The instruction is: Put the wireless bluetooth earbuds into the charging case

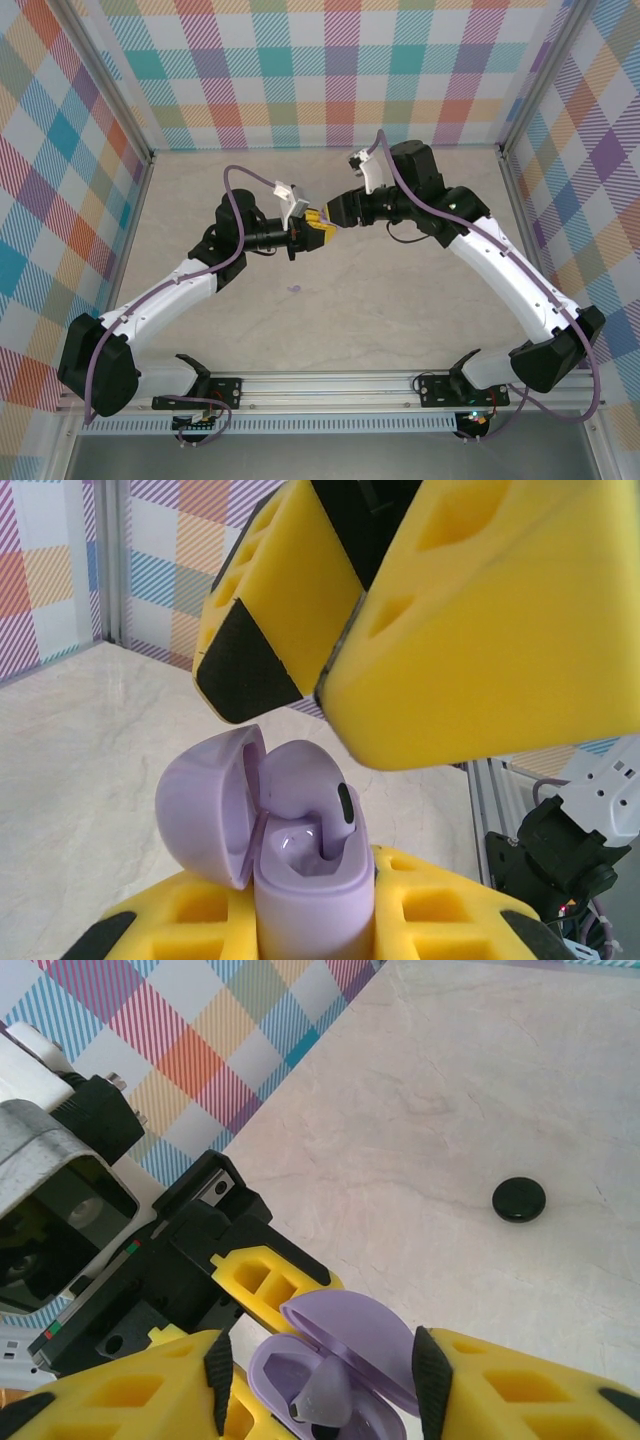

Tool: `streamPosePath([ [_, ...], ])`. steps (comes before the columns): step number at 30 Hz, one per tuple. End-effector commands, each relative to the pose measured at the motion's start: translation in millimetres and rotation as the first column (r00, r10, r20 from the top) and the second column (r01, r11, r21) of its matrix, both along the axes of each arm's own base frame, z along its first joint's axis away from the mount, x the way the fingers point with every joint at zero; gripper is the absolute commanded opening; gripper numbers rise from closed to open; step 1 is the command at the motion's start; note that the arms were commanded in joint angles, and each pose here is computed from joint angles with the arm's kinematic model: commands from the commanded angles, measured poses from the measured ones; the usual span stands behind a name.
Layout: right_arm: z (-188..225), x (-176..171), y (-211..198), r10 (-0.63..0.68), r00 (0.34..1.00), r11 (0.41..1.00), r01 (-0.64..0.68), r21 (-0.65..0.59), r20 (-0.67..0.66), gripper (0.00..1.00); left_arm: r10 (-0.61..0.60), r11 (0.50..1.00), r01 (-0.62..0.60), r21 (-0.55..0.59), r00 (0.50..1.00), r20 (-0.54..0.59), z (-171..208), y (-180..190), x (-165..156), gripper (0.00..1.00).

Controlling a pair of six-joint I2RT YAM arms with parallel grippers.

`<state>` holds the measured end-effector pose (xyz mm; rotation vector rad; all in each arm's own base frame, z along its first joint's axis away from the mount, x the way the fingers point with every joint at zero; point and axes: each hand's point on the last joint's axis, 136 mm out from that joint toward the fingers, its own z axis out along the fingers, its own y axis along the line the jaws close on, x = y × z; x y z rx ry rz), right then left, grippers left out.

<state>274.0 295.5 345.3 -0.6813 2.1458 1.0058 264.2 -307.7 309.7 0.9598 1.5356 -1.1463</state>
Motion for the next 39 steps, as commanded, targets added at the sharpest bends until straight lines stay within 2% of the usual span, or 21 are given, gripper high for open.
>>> streamPosePath([
  [1,6,-10,-3,0.034,0.999,0.999,-0.034,0.000,0.013,0.48,-0.023,0.999,0.024,-0.029,0.998,0.051,22,-4,-6,0.16],
  [6,5,-16,1,0.078,0.997,0.997,-0.078,0.008,-0.013,0.43,-0.013,1.000,0.014,-0.025,0.999,0.043,21,-5,-3,0.15],
  [21,0,-23,9,0.138,0.989,0.990,-0.137,0.020,-0.053,0.43,-0.017,1.000,0.018,-0.021,0.999,0.030,21,-6,-2,0.15],
  [32,3,-32,18,0.225,0.972,0.974,-0.223,0.039,-0.066,0.45,-0.133,0.991,0.134,-0.031,0.991,0.020,23,-11,-19,0.15],
  [39,4,-32,17,0.226,0.973,0.974,-0.225,0.010,-0.045,0.50,-0.146,0.989,0.146,-0.024,0.989,0.000,21,-13,-19,0.15],
])
